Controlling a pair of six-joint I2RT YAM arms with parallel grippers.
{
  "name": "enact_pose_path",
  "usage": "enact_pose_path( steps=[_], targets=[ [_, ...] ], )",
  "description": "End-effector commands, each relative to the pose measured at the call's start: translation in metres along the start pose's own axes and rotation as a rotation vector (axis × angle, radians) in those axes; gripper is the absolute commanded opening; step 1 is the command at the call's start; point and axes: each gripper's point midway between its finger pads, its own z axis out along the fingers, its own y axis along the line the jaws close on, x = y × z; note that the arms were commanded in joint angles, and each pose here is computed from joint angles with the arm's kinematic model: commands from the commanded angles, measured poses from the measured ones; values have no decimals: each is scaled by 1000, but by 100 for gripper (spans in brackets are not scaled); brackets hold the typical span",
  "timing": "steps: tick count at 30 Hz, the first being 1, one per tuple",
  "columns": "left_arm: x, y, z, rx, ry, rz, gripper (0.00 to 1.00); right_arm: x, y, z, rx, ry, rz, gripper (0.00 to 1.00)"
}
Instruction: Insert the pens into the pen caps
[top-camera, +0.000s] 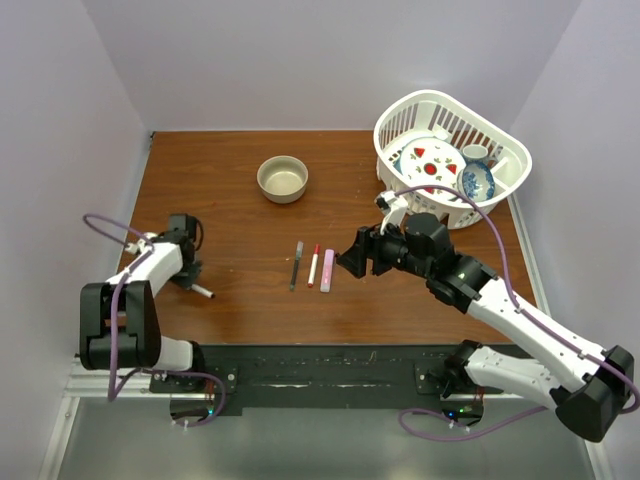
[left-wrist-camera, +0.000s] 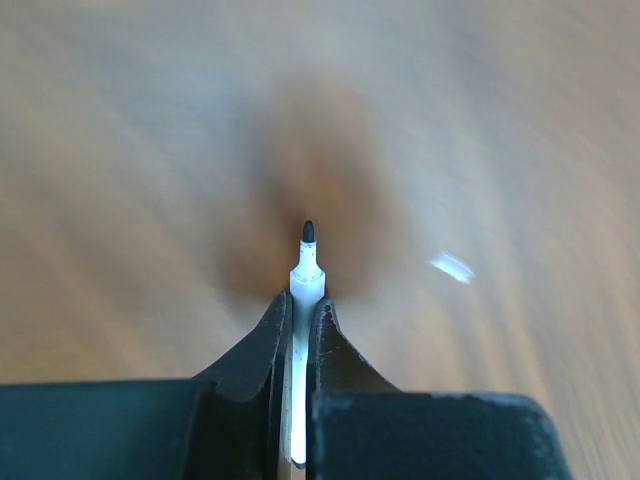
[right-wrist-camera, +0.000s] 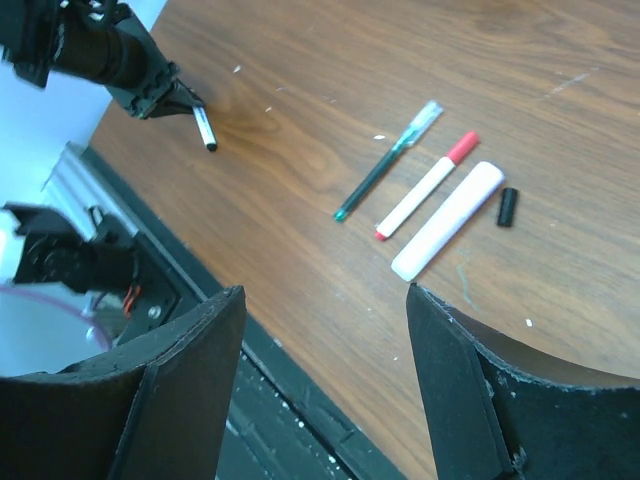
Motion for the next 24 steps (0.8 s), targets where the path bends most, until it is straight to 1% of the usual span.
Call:
enact_pose_path(
  steps=[1,2,3,4,5,6,7,8,10,12,13,14,16,19,24],
  targets=[
    [29,-75,-25,341,15,227,0,-30,-5,3,69,-98,21,69],
    [34,-92,-37,430,8,259,0,-31,-8,4,85,-101,23,69],
    [50,-101,-46,498,15,333,0,-32,-10,5,97,-108,28,69],
    [58,-108,-54,563,12,409,0,-35,-13,7,110,-119,31,69],
    [66,-125,-73,686,18,438,0,-36,-16,10,128,-121,33,69],
    [82,-127,-81,746,35,493,0,-38,-20,12,140,-129,42,68],
    [88,-131,-90,810,31,546,0,-41,-21,13,147,-141,48,68],
    [96,-140,-108,914,45,568,0,-41,-24,16,155,-139,53,68],
    [107,-145,-122,1007,49,629,0,-47,-29,18,169,-156,66,68],
    [122,-153,-145,1136,86,694,0,-52,-32,22,181,-184,68,68],
    [132,-153,-155,1202,114,752,0,-52,-35,24,184,-188,74,67],
    [134,-156,-164,1249,109,773,0,-53,-36,27,178,-191,81,66],
    [151,-154,-183,1352,136,849,0,-57,-32,36,147,-206,108,66],
    [163,-155,-214,1519,150,878,0,-62,-21,50,83,-217,149,67],
    [179,-148,-253,1696,180,911,0,-62,-16,71,35,-213,240,69]
  ],
)
